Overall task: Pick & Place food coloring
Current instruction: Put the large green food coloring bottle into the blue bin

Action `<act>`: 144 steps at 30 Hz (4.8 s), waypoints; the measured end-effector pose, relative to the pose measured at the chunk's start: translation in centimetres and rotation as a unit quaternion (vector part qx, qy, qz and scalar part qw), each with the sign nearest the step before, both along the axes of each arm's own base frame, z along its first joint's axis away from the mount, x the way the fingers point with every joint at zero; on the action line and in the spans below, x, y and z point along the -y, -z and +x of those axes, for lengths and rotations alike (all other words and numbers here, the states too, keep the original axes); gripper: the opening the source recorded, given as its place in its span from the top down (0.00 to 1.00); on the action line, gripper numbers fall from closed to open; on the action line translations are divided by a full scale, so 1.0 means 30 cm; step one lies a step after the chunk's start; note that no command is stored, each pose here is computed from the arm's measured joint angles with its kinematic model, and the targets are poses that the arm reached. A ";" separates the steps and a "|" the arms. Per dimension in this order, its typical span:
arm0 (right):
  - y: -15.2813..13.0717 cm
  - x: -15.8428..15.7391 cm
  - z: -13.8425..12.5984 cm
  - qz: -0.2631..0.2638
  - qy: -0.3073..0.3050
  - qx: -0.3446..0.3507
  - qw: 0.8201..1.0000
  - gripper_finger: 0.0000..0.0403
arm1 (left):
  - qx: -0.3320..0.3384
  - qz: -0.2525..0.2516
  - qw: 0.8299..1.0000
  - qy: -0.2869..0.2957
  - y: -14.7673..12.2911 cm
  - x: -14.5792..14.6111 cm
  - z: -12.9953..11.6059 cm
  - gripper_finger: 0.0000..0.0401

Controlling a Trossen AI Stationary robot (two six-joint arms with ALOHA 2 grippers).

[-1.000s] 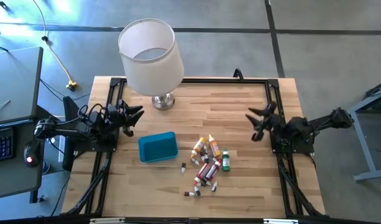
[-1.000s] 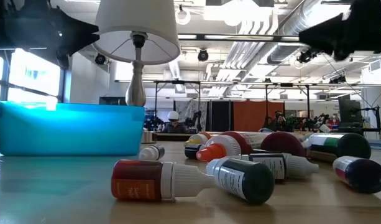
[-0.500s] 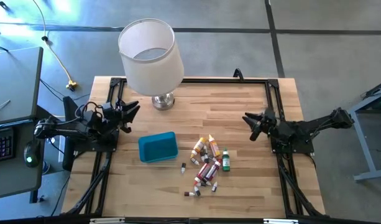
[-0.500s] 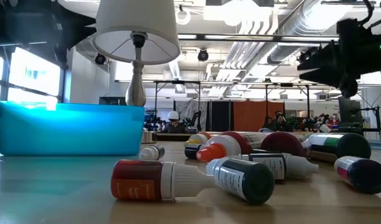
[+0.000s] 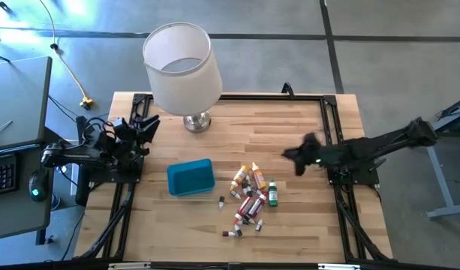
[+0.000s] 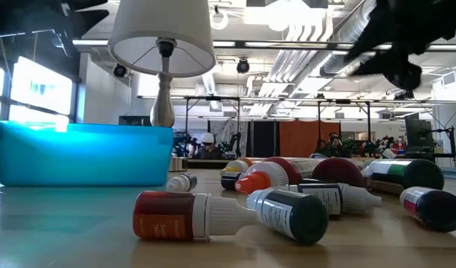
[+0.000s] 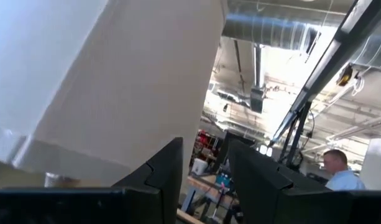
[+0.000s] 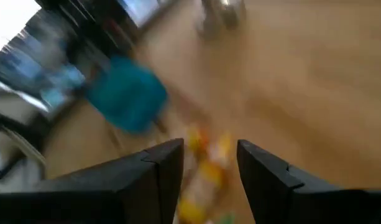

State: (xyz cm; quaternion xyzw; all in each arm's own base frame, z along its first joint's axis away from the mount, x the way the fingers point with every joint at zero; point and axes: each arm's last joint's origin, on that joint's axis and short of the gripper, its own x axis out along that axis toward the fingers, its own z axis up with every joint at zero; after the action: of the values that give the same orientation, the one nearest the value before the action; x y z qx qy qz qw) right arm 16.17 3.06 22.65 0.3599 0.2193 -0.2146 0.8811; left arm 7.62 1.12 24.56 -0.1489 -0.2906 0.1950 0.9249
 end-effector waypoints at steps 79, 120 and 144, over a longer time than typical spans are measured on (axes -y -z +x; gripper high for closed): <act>0.165 -0.031 0.388 0.209 0.051 -0.350 0.912 0.56 | -0.014 0.027 0.999 0.022 -0.005 0.006 0.003 0.68; 0.331 -0.061 0.302 0.269 0.063 -0.329 0.903 0.58 | -0.014 0.026 0.999 0.021 -0.005 0.005 0.003 0.68; 0.330 -0.065 0.321 0.254 0.005 -0.310 0.916 0.77 | -0.015 0.026 0.999 0.019 -0.005 0.005 0.003 0.68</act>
State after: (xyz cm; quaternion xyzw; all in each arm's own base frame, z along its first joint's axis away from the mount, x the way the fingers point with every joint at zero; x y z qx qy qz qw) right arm 25.79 5.01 12.76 0.4886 0.5266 -0.2568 0.6466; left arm 7.69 0.95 24.70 -0.1271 -0.2790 0.1713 0.9363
